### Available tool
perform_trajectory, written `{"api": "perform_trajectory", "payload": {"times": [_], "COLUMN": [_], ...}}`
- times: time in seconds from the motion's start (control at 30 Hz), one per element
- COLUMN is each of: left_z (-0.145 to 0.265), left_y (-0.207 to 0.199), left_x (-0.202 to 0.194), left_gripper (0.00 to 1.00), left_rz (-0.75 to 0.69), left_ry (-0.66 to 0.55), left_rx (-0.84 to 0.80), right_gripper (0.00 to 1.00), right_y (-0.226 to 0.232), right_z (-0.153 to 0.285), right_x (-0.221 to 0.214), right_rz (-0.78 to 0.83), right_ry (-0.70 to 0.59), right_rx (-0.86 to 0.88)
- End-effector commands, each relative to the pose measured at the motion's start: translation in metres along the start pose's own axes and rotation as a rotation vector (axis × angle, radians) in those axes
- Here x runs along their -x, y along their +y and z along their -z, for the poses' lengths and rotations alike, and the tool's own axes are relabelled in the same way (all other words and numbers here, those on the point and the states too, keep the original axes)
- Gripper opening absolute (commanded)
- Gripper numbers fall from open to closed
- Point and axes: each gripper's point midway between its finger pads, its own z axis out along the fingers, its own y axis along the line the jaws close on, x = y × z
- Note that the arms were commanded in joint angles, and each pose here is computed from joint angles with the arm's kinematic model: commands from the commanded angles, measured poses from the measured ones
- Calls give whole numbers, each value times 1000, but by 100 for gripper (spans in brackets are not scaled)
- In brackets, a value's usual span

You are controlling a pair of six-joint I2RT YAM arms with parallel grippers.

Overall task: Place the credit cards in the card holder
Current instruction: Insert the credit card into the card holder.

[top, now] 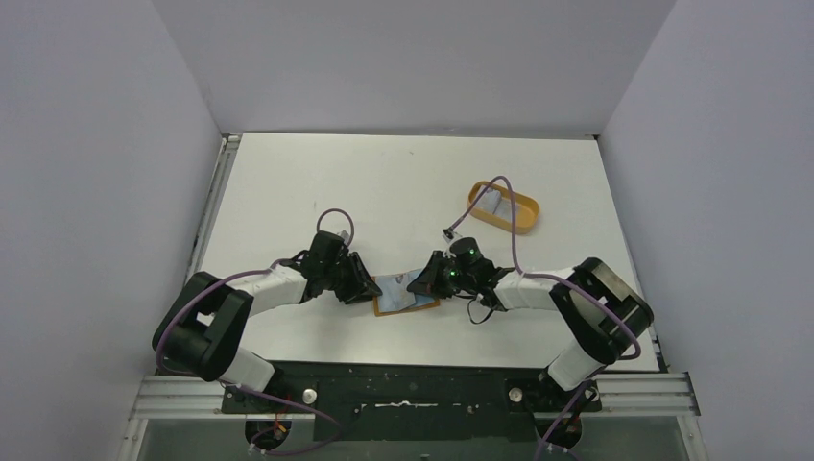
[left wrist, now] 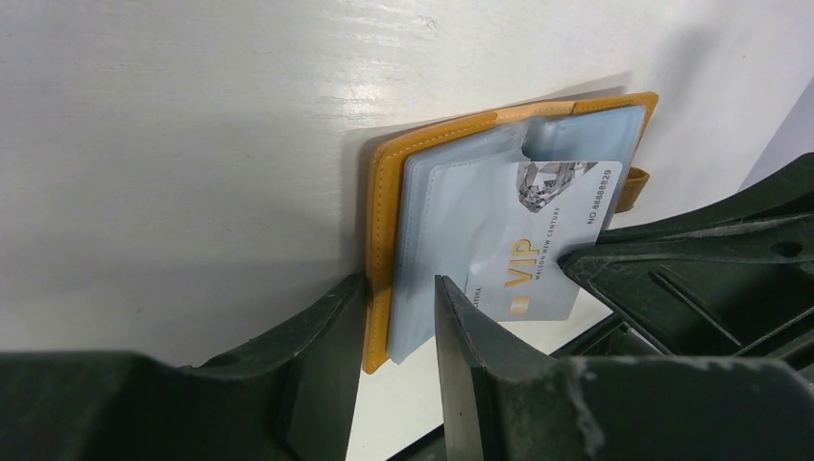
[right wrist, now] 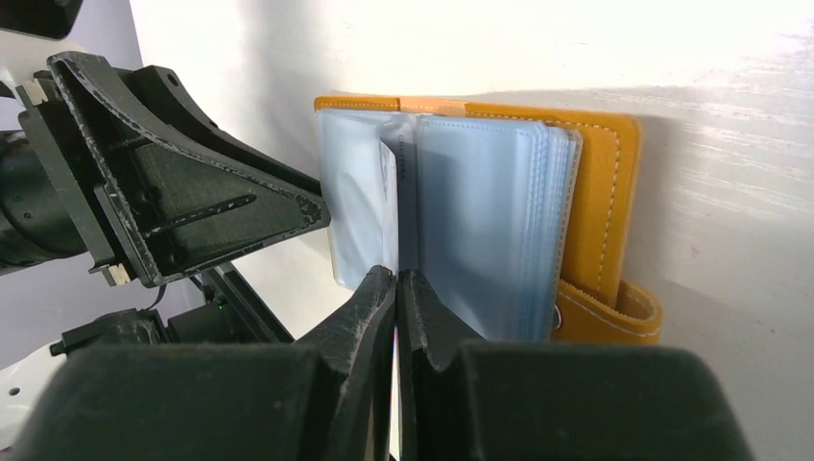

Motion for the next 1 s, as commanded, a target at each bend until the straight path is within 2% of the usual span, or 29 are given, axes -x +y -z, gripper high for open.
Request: {"api": "perform_trajectory", "payload": {"times": [0.0, 0.37, 0.97], "left_z": [-5, -5, -5], "left_y": [28, 28, 28], "left_x": [-14, -14, -13], "left_gripper": [31, 31, 31], "left_rz": [-7, -6, -8], "left_ry": [47, 49, 53], "left_rx": [97, 101, 105], "right_gripper": [0, 0, 0], "right_y": [16, -17, -16], "right_z": [-7, -2, 5], "right_x": [16, 10, 19], "right_rz": [35, 137, 231], "right_ry": [-58, -33, -39], "right_rx": [48, -106, -150]}}
